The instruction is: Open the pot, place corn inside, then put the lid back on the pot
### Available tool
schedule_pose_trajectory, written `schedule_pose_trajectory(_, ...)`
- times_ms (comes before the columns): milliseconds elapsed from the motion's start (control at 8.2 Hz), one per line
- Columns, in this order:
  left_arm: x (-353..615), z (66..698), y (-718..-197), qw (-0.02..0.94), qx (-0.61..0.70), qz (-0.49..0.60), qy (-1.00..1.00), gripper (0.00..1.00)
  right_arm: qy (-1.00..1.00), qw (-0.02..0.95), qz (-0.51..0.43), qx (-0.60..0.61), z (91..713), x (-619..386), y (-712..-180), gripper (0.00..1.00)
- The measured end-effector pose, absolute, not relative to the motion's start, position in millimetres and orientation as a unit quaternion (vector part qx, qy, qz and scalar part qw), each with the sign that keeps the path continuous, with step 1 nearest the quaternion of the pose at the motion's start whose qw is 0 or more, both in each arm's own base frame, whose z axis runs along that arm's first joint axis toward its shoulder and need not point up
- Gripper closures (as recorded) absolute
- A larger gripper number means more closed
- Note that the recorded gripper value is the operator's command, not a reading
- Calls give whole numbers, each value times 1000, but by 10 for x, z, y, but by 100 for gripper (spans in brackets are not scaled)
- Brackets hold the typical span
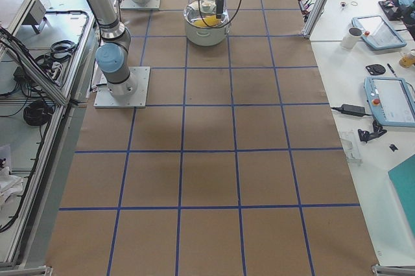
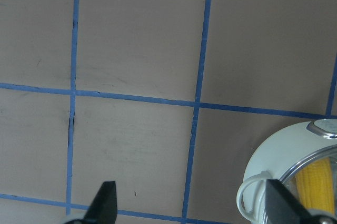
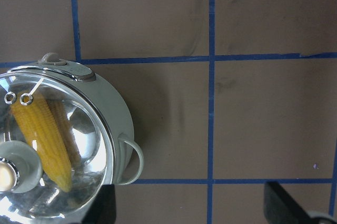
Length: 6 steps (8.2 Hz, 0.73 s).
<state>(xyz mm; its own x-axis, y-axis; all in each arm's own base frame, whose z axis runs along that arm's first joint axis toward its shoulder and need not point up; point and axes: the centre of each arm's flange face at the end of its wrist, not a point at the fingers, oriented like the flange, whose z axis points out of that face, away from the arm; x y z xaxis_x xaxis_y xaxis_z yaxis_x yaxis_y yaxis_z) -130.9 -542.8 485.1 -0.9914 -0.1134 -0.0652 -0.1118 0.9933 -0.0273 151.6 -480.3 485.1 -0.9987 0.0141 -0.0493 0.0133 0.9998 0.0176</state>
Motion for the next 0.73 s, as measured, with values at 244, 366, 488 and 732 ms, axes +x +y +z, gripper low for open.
schedule_pose_trajectory(244,-1309,4857,-5426,33,-56,-12,998,0,1000,22,8,4,4880,1430,-4798,0)
schedule_pose_trajectory(366,-1309,4858,-5426,33,-57,-12,998,0,1000,20,7,3,4883,1420,-4797,0)
schedule_pose_trajectory(488,-1309,4863,-5428,33,-57,-13,998,0,1000,11,6,2,4891,1405,-4795,0)
schedule_pose_trajectory(732,-1310,4875,-5433,32,-58,-17,998,0,1000,-2,3,2,4897,1390,-4795,0)
